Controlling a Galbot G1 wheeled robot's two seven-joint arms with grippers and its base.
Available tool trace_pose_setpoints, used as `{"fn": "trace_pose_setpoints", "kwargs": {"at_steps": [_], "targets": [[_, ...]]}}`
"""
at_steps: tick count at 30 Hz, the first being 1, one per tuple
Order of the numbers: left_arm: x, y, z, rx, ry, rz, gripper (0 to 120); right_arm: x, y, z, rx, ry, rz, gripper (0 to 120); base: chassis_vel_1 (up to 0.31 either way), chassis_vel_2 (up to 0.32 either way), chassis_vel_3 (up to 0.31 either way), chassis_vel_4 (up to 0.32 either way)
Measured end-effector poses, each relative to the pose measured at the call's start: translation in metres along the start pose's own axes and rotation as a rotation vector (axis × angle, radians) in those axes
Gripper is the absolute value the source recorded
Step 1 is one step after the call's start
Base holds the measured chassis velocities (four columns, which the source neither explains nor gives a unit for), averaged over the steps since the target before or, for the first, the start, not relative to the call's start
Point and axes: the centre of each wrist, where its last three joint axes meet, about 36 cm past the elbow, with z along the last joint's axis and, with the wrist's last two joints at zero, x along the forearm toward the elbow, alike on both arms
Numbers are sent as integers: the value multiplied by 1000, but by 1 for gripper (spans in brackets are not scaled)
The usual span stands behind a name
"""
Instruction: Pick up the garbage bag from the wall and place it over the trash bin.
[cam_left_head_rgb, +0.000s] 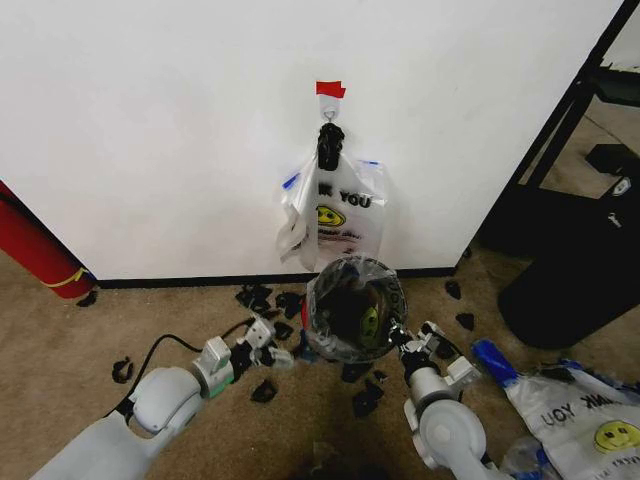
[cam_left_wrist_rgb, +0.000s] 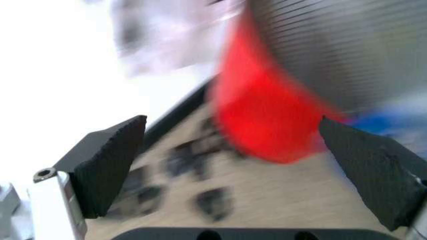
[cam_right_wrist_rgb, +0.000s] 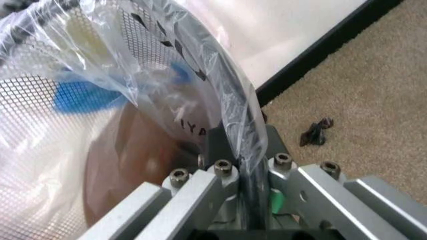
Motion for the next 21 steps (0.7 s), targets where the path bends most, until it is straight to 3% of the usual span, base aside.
{"fn": "trace_pose_setpoints", "kwargs": {"at_steps": [5, 14, 21], "targets": [[-5, -3, 3, -79, 72, -142, 100, 9, 7, -12, 36, 41, 44, 0, 0, 0, 0, 0], [-8, -11, 14, -115, 98, -232, 100, 11, 21, -30, 6, 127, 107, 0, 0, 0, 0, 0], [-10, -19, 17, -108, 91, -298, 100, 1, 33, -44, 22, 304, 112, 0, 0, 0, 0, 0]]}}
